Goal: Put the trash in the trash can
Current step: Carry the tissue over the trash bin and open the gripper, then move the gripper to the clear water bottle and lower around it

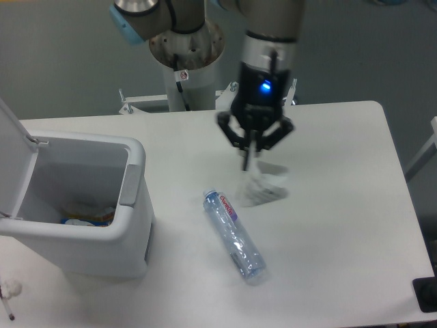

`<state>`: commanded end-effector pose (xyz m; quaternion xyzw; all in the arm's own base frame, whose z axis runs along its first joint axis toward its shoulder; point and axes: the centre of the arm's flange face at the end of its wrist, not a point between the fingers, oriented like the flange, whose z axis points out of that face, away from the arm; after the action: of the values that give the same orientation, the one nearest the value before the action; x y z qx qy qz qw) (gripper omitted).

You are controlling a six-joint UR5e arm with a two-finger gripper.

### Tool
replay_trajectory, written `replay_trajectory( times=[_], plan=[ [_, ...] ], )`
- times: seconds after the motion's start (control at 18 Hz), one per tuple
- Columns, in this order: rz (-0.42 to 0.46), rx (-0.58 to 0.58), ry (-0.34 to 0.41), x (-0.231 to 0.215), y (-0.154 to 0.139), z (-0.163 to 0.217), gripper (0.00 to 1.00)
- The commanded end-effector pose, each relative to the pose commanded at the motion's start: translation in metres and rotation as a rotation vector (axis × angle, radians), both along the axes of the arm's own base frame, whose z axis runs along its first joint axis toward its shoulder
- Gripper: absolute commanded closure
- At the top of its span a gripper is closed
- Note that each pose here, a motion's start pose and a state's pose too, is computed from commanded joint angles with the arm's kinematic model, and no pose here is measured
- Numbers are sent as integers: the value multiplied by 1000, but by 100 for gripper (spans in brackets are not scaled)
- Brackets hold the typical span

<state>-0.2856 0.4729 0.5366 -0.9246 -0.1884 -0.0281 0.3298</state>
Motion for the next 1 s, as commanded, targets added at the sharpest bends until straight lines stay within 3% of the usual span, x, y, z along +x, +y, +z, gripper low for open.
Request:
replay_trajectory(
  times=[0.39,0.44,0.56,1.0],
  plan=[
    [-118,43,-3,86,44,28,100],
    [-144,44,6,93,48,27,80],
    [-166,35,3,102,52,22,2],
    [-160,8,2,99,60,9,0]
  ],
)
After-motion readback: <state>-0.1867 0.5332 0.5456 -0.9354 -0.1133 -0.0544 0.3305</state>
